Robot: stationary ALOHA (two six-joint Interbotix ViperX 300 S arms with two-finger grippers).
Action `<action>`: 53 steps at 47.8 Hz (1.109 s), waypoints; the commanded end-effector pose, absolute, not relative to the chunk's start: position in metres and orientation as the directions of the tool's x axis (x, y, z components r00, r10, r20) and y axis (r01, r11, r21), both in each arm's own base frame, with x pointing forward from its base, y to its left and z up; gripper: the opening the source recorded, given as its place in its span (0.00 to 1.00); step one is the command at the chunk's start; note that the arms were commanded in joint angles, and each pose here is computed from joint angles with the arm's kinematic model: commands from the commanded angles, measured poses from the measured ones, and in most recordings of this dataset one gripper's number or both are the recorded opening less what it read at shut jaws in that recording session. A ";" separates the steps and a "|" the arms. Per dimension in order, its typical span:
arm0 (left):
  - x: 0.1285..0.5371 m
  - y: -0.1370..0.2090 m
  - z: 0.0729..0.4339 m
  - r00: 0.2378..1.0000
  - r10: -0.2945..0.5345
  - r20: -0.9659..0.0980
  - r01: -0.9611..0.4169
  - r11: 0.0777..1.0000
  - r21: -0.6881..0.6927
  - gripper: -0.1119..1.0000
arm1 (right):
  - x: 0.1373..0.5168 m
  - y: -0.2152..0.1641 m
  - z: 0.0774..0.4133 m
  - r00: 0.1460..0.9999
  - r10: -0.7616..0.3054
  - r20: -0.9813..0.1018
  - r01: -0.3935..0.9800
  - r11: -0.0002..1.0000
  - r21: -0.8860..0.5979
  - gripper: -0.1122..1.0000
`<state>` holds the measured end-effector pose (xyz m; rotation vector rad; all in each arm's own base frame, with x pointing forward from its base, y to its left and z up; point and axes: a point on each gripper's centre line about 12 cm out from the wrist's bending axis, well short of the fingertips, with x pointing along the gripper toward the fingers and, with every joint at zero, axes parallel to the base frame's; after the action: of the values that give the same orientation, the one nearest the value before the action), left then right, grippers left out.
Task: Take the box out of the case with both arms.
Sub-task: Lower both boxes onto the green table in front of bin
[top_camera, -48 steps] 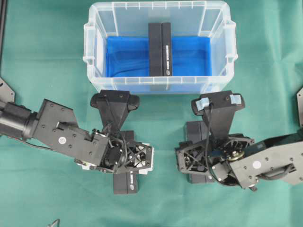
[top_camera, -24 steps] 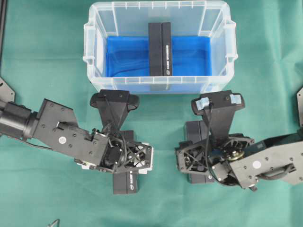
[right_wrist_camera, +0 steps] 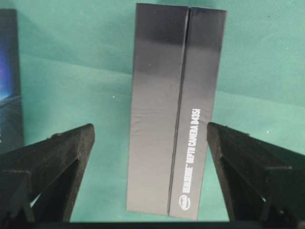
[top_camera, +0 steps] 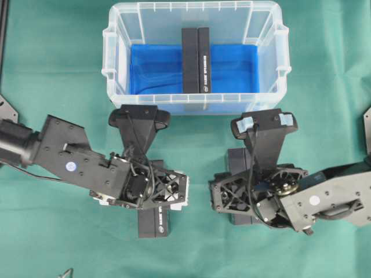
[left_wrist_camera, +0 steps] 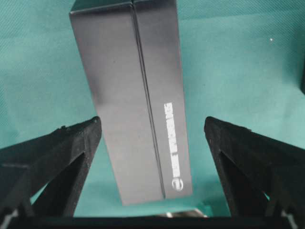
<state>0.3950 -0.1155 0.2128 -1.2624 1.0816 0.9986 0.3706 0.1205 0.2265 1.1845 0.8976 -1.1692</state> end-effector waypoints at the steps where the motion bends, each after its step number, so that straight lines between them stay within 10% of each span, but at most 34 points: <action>1: 0.396 -0.113 0.243 0.273 -0.026 -0.962 -0.960 0.053 -0.274 0.90 | 0.371 0.119 0.251 0.237 -0.188 -0.953 0.968 -0.032 0.247 0.94; 33: 0.374 -0.089 0.377 0.276 0.062 -0.959 -0.960 0.070 -0.271 0.90 | 0.358 0.095 0.373 0.217 -0.250 -0.944 0.975 0.018 0.220 0.93; 53: 0.373 -0.087 0.393 0.255 0.069 -0.965 -0.964 0.096 -0.248 0.90 | 0.352 0.088 0.405 0.222 -0.275 -0.935 0.975 0.034 0.221 0.93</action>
<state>0.3761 -0.0900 0.3807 -1.1826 1.0260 1.0164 0.3600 0.0916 0.3866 1.0629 0.8733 -1.1931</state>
